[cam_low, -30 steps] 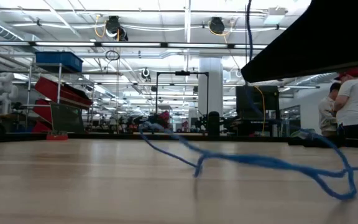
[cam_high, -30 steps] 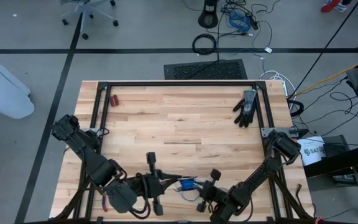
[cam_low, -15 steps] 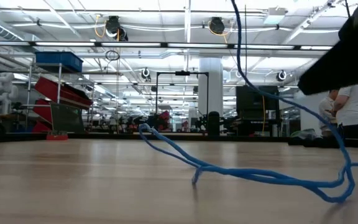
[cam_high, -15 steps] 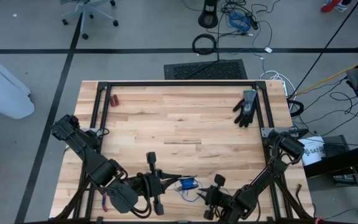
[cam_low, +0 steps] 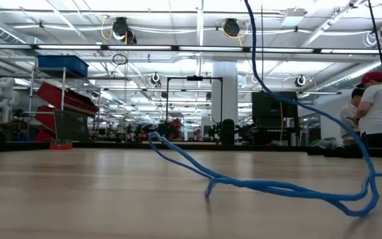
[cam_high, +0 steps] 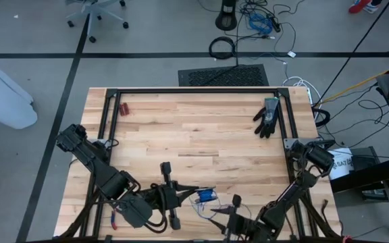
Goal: Coil cords
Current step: Coil the blue wire onto a spool
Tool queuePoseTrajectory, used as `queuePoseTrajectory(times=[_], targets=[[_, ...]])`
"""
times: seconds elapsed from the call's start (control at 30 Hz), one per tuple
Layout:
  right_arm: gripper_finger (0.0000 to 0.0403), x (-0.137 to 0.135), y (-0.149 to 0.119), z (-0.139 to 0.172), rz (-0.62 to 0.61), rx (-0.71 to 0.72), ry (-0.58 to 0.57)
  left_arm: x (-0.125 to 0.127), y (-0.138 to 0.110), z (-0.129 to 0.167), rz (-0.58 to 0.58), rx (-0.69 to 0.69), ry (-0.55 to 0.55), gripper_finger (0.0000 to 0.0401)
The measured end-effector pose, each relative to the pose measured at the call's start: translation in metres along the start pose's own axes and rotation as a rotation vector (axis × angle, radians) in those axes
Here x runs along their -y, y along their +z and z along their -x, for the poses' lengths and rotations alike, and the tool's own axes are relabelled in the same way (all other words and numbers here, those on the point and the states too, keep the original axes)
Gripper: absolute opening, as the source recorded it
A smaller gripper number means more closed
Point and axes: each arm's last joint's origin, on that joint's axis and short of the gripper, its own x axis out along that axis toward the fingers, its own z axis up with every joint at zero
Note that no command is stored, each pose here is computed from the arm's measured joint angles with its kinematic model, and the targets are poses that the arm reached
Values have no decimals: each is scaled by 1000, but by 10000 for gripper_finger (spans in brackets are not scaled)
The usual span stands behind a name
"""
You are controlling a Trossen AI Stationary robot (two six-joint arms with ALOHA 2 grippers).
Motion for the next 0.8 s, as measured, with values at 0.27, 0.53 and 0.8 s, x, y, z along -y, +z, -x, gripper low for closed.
queuePoseTrajectory(times=[0.27, 0.53, 0.8], targets=[[180, 8, 15, -26, 2, 49, -47, -2, -1, -2, -3, -5, 1, 6], [165, 15, 15, -37, -24, 31, -75, -2, -1, -2, -10, -10, 1, 6], [83, 20, 13, -45, -39, -18, -47, -2, -1, -2, -15, -9, 1, 6]])
